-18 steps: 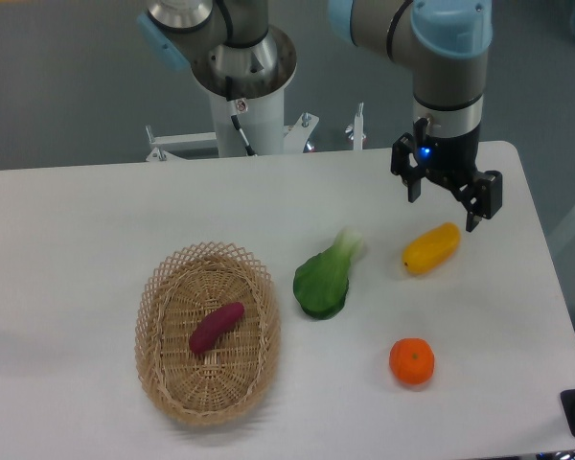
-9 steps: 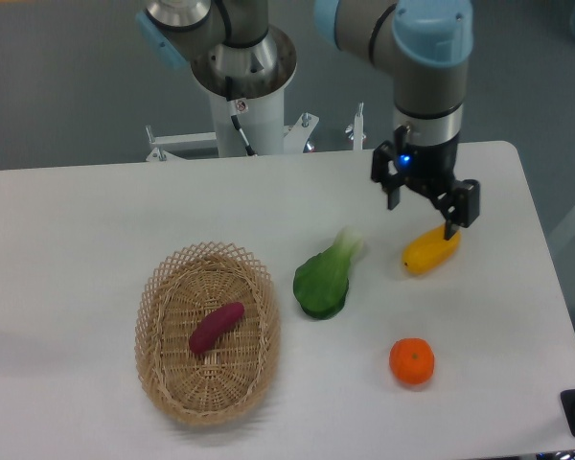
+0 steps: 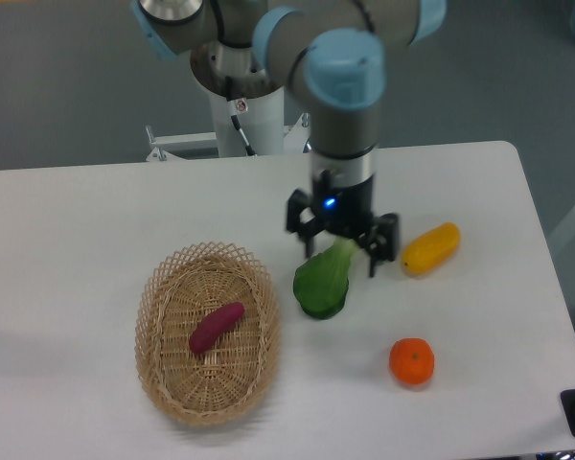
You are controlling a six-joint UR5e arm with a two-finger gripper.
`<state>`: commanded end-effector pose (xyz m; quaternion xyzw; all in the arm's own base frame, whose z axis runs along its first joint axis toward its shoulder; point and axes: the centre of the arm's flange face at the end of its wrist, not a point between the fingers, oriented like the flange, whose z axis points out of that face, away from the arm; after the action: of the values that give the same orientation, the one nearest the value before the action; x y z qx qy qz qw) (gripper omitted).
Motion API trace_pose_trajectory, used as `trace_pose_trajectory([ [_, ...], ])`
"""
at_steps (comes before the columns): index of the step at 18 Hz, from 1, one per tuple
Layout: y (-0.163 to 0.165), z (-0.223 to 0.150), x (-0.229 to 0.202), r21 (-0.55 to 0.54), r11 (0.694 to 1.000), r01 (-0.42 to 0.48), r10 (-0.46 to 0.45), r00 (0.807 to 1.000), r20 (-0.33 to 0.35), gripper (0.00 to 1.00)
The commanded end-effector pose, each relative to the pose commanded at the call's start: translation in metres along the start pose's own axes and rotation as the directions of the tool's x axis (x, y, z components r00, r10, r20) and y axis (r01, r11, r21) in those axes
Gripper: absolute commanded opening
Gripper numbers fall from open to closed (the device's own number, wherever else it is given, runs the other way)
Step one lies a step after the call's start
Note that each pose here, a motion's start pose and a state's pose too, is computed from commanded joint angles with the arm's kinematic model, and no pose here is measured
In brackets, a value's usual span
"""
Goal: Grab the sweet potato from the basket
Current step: 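Move the open gripper over the basket above the purple sweet potato, then lower the gripper into the basket and close on the sweet potato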
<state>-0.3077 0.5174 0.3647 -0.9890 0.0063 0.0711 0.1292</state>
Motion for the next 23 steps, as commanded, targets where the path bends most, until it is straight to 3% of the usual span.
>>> trace_pose_trajectory([
  [11,-0.033,0.101,0.07,-0.081,0.985,-0.155,0.144,0.982,-0.126,1.0],
  [23,-0.036,0.14,0.098,-0.119,0.973,-0.198,0.176,0.969,-0.173,1.0],
])
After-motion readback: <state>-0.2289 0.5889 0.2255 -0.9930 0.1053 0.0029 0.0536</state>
